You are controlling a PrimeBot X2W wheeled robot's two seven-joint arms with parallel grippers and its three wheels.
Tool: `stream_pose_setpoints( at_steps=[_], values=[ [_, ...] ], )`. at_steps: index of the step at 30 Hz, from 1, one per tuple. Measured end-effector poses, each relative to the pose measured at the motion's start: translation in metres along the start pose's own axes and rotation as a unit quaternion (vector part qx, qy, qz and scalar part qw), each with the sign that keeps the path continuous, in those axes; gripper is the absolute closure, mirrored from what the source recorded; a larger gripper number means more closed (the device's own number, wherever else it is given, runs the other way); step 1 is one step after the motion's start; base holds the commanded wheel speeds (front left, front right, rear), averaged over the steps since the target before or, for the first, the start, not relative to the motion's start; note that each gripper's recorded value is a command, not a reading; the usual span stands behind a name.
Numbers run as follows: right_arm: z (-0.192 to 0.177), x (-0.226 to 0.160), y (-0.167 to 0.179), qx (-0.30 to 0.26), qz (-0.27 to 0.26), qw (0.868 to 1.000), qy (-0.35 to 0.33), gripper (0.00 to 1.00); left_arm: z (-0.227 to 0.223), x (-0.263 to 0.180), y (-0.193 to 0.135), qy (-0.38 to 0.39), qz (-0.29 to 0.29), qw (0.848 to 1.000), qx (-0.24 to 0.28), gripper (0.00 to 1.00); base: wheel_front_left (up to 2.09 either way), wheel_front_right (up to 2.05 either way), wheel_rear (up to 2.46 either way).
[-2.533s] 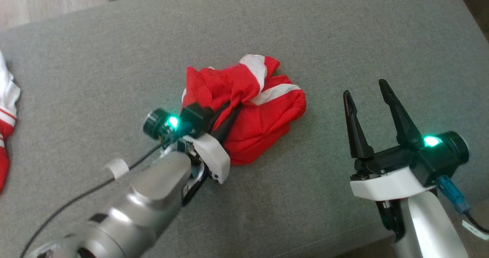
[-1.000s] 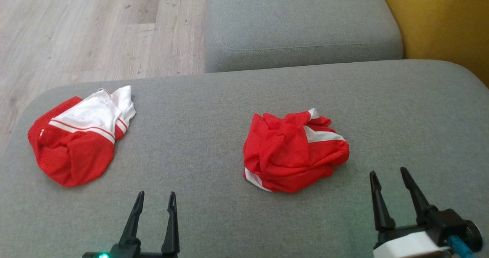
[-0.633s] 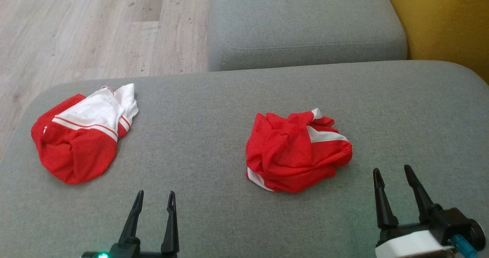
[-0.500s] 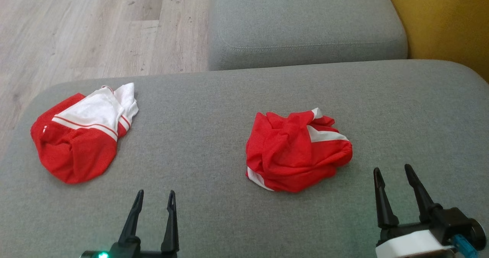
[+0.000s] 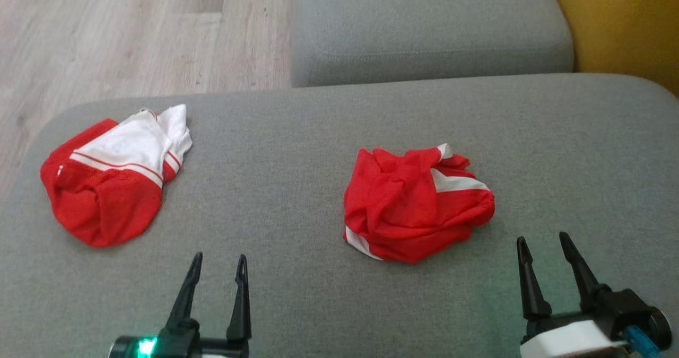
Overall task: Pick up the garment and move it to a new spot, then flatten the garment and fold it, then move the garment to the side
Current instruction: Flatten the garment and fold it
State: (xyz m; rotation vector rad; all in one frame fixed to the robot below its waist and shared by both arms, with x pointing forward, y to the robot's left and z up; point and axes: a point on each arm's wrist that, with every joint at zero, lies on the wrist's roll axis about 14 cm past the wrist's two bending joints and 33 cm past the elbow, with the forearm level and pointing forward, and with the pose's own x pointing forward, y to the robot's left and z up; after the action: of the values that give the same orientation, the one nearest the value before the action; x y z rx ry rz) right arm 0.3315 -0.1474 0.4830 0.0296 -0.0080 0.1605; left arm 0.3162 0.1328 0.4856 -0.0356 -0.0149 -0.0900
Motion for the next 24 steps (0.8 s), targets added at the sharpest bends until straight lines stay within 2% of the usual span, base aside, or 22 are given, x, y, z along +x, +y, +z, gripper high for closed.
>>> stream_pose_setpoints(
  at_steps=[7,11,17,21,22,23,24],
  values=[
    [-0.015,0.022,-0.005,0.015,-0.004,1.000,0.024,0.00,0.003,0.016,0.002,-0.003,0.014,1.000,0.009,0.00,0.00,0.00,0.00],
    [-0.034,0.044,-0.009,0.032,-0.010,0.998,0.053,0.00,-0.002,0.025,-0.007,0.005,-0.001,1.000,0.016,0.00,0.00,0.00,0.00],
    [-0.066,0.090,-0.002,0.090,-0.003,0.990,0.105,0.00,-0.002,0.056,-0.017,0.000,-0.016,0.999,0.029,0.00,0.00,0.00,0.00],
    [-0.087,0.104,0.005,0.116,0.006,0.983,0.140,0.00,-0.007,0.063,-0.022,0.007,-0.022,0.999,0.028,0.00,0.00,0.00,0.00],
    [-0.095,0.103,0.007,0.124,0.006,0.980,0.154,0.30,-0.009,0.064,-0.023,0.009,-0.023,0.999,0.027,0.00,0.00,0.00,0.00],
    [-0.103,0.101,0.011,0.129,0.011,0.977,0.169,0.87,-0.010,0.064,-0.024,0.011,-0.025,0.999,0.026,0.00,0.00,0.00,0.00],
    [-0.109,0.099,0.015,0.128,0.018,0.975,0.180,1.00,-0.011,0.064,-0.025,0.013,-0.026,0.999,0.026,0.00,0.00,0.00,0.00]
  ],
)
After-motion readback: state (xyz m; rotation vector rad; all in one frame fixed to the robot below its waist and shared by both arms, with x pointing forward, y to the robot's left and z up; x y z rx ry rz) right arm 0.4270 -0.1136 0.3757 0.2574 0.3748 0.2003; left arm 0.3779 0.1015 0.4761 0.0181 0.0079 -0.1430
